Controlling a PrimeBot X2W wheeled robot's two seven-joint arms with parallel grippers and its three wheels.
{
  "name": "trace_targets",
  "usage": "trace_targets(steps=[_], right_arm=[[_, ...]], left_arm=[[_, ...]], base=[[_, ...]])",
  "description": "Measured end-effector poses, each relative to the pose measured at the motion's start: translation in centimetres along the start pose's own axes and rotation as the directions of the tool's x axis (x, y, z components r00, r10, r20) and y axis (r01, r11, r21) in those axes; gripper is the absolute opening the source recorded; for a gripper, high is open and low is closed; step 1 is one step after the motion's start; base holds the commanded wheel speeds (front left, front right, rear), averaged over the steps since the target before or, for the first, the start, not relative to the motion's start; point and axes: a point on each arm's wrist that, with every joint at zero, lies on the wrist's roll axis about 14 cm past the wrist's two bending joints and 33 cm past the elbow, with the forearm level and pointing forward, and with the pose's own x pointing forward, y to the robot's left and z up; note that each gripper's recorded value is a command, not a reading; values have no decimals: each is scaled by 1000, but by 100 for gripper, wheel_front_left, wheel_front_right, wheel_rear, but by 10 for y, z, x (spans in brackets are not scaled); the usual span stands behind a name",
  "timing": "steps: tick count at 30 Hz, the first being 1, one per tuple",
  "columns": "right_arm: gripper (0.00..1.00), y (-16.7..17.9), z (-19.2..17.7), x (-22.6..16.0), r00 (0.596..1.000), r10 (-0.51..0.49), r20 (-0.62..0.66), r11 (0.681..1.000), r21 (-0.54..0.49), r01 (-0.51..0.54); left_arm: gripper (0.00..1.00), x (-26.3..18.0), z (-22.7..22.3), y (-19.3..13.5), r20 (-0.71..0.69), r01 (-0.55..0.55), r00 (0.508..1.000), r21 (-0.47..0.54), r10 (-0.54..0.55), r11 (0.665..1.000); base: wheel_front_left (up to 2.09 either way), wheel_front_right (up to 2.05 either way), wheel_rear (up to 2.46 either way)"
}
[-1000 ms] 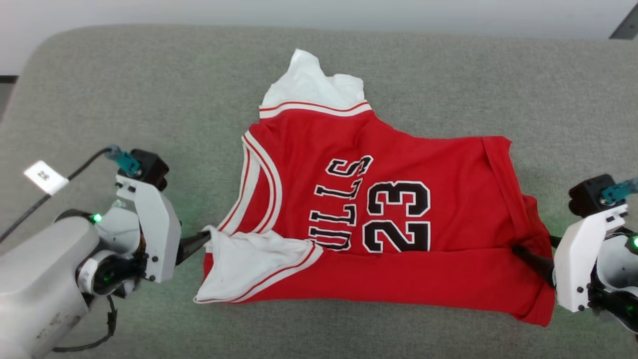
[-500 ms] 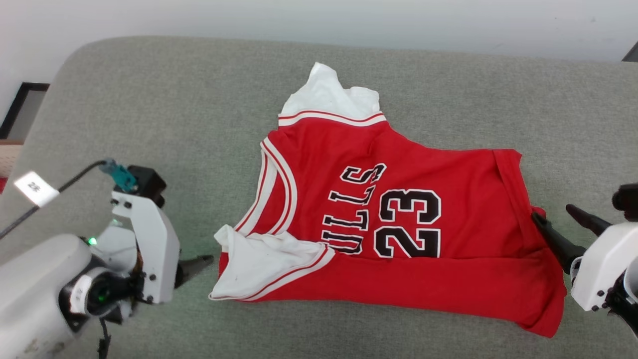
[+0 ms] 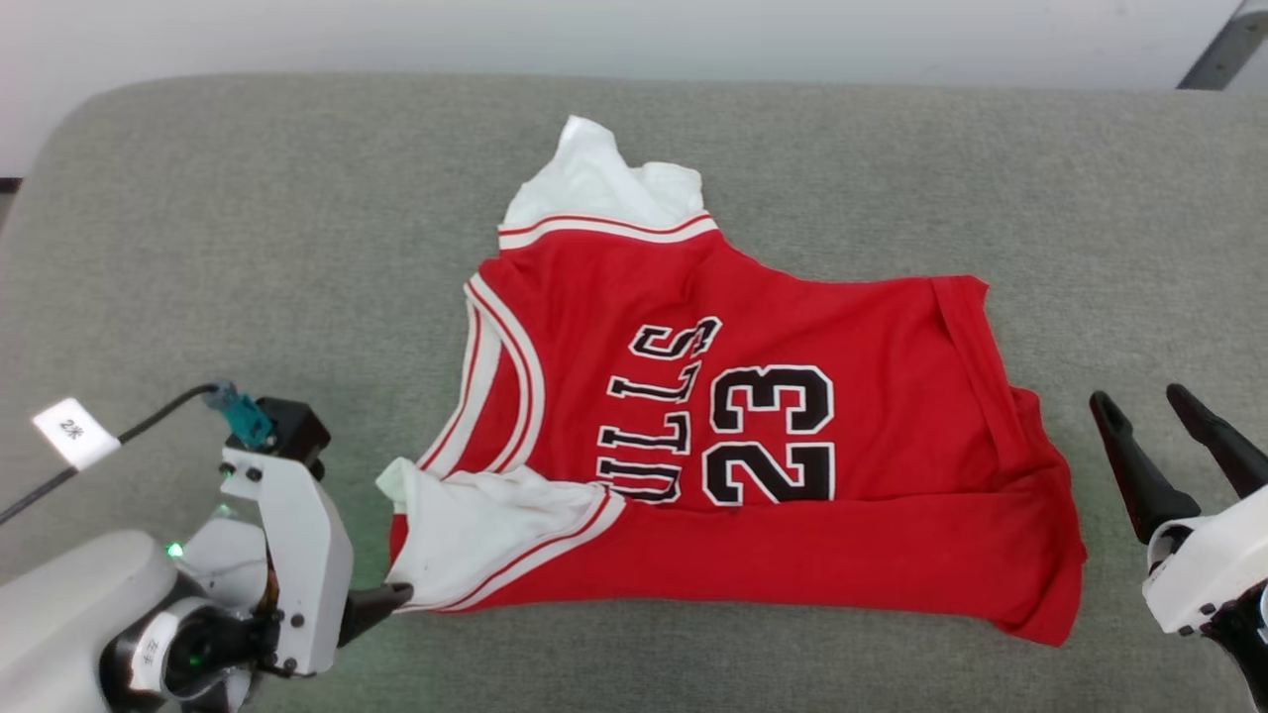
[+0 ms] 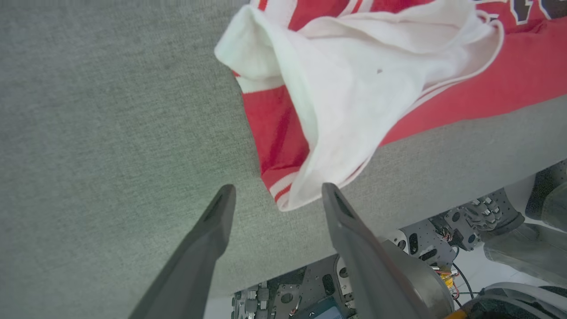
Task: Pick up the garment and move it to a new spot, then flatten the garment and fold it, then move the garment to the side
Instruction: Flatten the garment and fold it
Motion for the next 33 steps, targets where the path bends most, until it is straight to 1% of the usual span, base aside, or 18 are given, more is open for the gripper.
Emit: trace_targets(steps=[3, 9, 12, 16, 17, 18, 19, 20, 21, 22, 23, 24, 28, 33], right_arm=[[100, -2, 0, -3, 1000, -18, 15, 1000, 19, 18], [100, -6, -8, -6, 999, -42, 6, 998, 52, 42], [100, -9, -10, -7, 999, -52, 2, 997, 61, 52], [100, -11, -17, -8, 998, -60, -30, 996, 66, 62], [100, -12, -22, -9, 997, -62, -49, 996, 67, 65], [100, -12, -32, -11, 994, -58, -96, 995, 77, 65], [100, -12, -32, -11, 994, -58, -96, 995, 77, 65], [100, -11, -39, -13, 990, -55, -132, 994, 85, 66], [100, -11, -47, -15, 984, -50, -171, 994, 84, 66], [100, -10, -54, -17, 978, -44, -206, 995, 83, 63], [100, -6, -64, -20, 965, -27, -261, 993, 102, 55], [100, -6, -64, -20, 965, -27, -261, 993, 102, 55], [100, -2, -78, -23, 937, -3, -348, 993, 112, 45], [100, 4, -97, -23, 896, 22, -444, 992, 121, 36]], left_arm=[[100, 11, -8, 3, -38, -4, 999, -4, 4, 1000], [100, 32, -8, 14, -56, -19, 998, -20, 18, 1000], [100, 40, -5, 15, -58, -8, 998, -33, 6, 999], [100, 47, -4, 17, -64, -1, 998, -34, -1, 999], [100, 49, -4, 17, -66, 3, 998, -36, -5, 999], [100, 52, -4, 17, -73, 12, 997, -43, -15, 999], [100, 52, -4, 17, -73, 12, 997, -43, -15, 999], [100, 53, -3, 16, -75, 19, 997, -40, -22, 999], [63, 54, -3, 16, -75, 22, 997, -45, -25, 999], [21, 56, -2, 16, -75, 25, 997, -47, -28, 999], [0, 57, 0, 17, -71, 30, 997, -36, -33, 999], [0, 57, 0, 17, -71, 30, 997, -36, -33, 999], [0, 62, 6, 18, -59, 30, 998, -33, -32, 999], [0, 65, 7, 18, -60, 36, 997, -41, -39, 999]], base=[[0, 0, 0], [0, 0, 0], [0, 0, 0], [0, 0, 0], [0, 0, 0], [0, 0, 0], [0, 0, 0], [0, 0, 0], [0, 0, 0], [0, 0, 0], [0, 0, 0], [0, 0, 0], [0, 0, 0], [0, 0, 0]])
